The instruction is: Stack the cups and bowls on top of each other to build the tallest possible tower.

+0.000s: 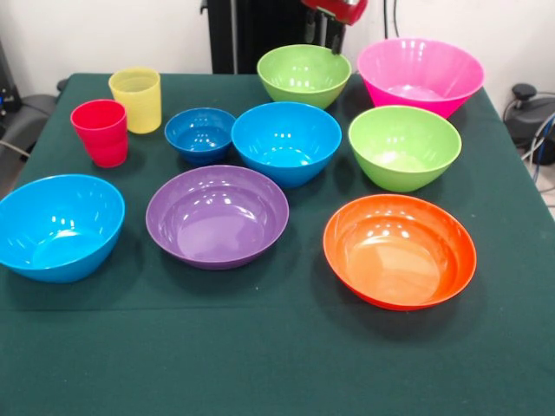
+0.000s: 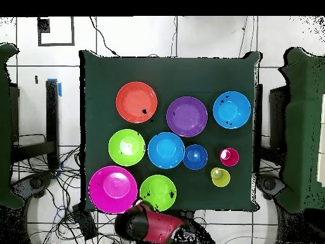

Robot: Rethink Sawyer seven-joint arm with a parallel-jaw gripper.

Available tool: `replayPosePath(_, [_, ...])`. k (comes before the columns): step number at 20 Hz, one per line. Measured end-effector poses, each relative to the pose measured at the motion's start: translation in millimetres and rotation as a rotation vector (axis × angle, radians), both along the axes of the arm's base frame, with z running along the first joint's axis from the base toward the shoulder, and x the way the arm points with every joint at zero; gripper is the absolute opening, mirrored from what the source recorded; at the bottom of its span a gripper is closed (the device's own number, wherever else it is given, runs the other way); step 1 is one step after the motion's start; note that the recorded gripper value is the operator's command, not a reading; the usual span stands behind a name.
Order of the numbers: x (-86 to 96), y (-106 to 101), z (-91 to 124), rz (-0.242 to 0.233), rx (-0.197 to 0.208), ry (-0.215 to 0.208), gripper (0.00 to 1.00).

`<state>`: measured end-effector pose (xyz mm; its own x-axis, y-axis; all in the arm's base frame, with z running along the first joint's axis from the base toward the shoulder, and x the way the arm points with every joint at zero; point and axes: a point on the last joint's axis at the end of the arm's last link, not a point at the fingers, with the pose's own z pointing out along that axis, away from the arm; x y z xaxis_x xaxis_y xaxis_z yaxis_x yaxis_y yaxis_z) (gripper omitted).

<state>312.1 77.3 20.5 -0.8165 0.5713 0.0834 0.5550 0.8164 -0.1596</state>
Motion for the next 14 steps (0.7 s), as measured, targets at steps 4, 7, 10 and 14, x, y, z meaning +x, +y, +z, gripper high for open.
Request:
replayPosePath(4, [-1.9,0.9,-1.5,0.002,0.001,0.006,1.00])
replayPosePath(7, [-4.7,1.6,-3.4,0.003,0.002,0.015,1.00])
replayPosePath(10, [-5.2,2.9,-4.1,0.008,0.002,0.014,1.00])
replayPosePath(14, [-4.5,6.7,-4.3,0.023,0.000,0.001,1.00])
